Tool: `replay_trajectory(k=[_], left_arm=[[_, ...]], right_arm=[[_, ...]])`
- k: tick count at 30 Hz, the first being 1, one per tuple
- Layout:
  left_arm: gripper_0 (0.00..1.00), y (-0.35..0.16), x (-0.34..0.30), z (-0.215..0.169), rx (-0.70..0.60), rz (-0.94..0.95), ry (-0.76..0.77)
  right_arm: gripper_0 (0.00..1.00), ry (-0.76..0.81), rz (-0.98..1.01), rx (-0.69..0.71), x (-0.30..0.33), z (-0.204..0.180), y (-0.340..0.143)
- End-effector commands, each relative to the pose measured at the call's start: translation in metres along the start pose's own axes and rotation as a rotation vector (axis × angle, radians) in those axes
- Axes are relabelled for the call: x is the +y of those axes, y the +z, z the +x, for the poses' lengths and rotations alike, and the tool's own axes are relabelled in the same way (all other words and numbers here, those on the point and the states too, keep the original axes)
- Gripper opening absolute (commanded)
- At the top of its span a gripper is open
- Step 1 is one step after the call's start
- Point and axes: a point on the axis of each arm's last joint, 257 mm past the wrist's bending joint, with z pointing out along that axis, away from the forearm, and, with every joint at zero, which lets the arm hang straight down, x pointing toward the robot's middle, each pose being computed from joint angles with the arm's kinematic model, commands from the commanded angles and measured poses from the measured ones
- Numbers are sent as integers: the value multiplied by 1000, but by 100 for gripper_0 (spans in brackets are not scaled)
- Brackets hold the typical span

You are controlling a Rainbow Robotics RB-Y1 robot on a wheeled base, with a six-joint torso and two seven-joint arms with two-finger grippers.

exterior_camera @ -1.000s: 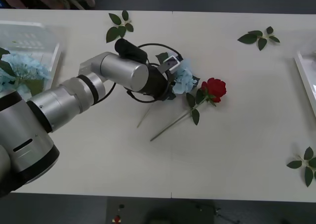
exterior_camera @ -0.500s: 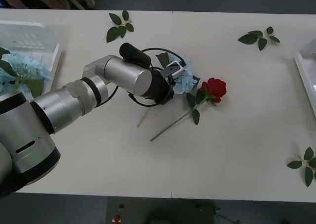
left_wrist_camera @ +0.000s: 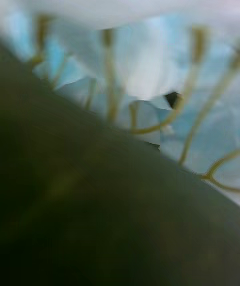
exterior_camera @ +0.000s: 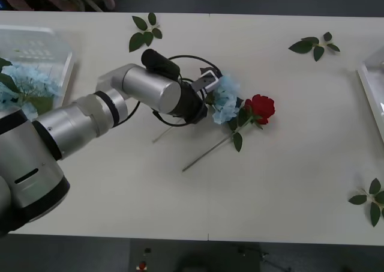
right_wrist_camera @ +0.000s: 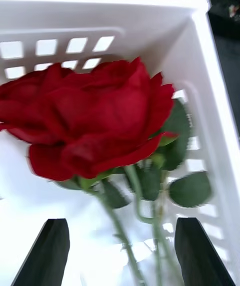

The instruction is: Put the red flowers into the right box and the blue flowers into the left box

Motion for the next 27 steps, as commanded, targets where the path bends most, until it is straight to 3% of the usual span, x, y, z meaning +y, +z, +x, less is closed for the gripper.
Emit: replay_trajectory(k=[1, 5, 9, 13, 21, 27], left_arm=[[0, -83, 92, -31, 1, -104, 37], [0, -181, 122, -16, 134, -96, 103], [0, -297, 154, 26, 293, -135, 110], [0, -403, 200, 107, 516, -225, 73], [0, -453, 302, 228, 744, -543, 92], [0, -418, 323, 286, 675, -588, -22]], right_arm=[[65, 93, -126, 35, 32, -7, -12], [67, 211, -323, 143, 83, -5, -42], [67, 319, -510, 257, 127, -1, -81], [69, 438, -677, 331, 170, 5, -121], [68, 589, -741, 365, 242, 41, -180], [69, 693, -761, 419, 296, 81, -227]])
